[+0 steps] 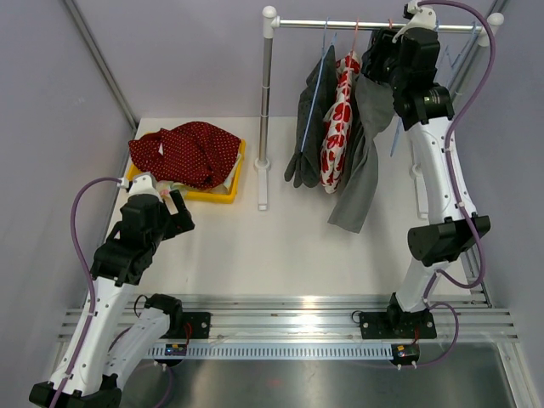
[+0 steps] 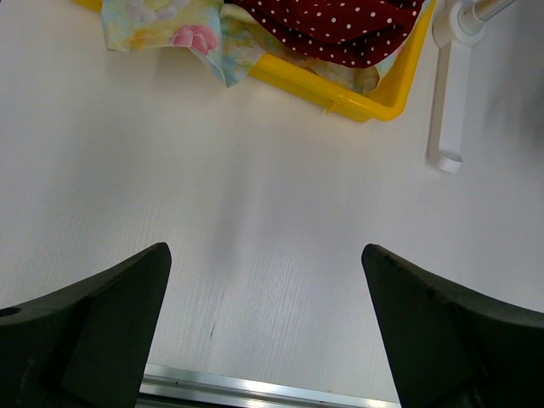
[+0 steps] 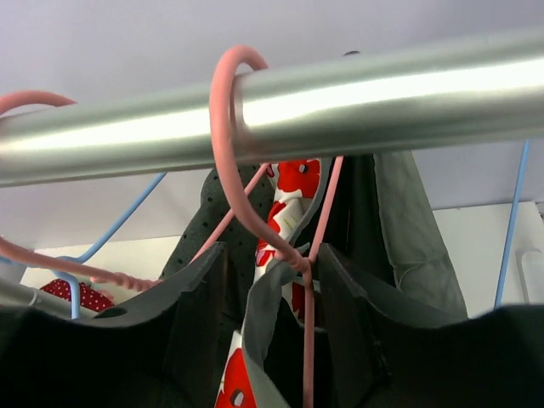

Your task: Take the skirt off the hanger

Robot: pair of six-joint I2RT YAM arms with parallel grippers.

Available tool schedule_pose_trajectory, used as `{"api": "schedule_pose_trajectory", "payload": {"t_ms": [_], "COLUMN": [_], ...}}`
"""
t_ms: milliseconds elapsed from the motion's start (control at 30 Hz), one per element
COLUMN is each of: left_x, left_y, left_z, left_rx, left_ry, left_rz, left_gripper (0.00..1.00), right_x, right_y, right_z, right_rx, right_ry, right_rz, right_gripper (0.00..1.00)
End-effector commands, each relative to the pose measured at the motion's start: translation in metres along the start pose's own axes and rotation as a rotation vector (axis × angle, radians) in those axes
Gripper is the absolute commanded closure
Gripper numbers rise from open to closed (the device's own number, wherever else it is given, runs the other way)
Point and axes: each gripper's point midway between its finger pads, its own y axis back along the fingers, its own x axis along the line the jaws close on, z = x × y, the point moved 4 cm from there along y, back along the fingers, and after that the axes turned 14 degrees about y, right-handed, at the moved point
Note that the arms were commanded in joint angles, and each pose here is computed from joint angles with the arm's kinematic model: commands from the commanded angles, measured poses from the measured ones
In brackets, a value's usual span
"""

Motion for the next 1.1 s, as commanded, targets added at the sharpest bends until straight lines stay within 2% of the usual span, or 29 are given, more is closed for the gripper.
{"api": "schedule_pose_trajectory", "payload": {"t_ms": [0, 267, 333, 367, 467, 500, 533, 733, 1067], "left_x": [-0.009, -0.009, -0.009, -0.009, -0.008, -0.008, -0.008, -0.007, -0.004], "left_y": [0.0, 0.0, 0.0, -0.001, -0.001, -0.001, -0.001, -0.002, -0.004], "left_z": [0.005, 0.005, 0.005, 0.005, 0.005, 0.006, 0.005, 0.006, 0.005], "left_rx": [-0.023, -0.024, -0.024, -0.022, -0.022, -0.024, -0.023, -0.026, -0.025], "left_ry": [-0.012, -0.013, -0.013, -0.014, -0.013, -0.013, -0.013, -0.011, -0.009], "left_rz": [-0.056, -0.057, -0.057, -0.054, -0.05, -0.05, -0.047, -0.036, -0.01], "left_gripper": [0.01, 0.01, 0.01, 0.01, 0.01, 0.01, 0.01, 0.01, 0.01], "right_x": [0.0, -0.004, -0.004, -0.005, -0.007, -0.007, -0.008, -0.011, -0.017], "right_y": [-0.001, -0.013, -0.014, -0.014, -0.013, -0.013, -0.012, 0.001, 0.052], "right_z": [0.013, -0.003, -0.003, -0.003, -0.001, 0.001, 0.003, 0.023, 0.076], "right_rx": [-0.034, 0.001, 0.002, 0.001, -0.003, -0.008, -0.012, -0.06, -0.191], "right_ry": [0.021, 0.05, 0.058, 0.065, 0.075, 0.076, 0.078, 0.095, 0.077], "right_rz": [-0.015, -0.042, -0.045, -0.048, -0.056, -0.059, -0.063, -0.074, -0.085], "right_gripper": [0.48, 0.51, 0.55, 0.59, 0.81, 0.94, 1.0, 1.0, 1.0]}}
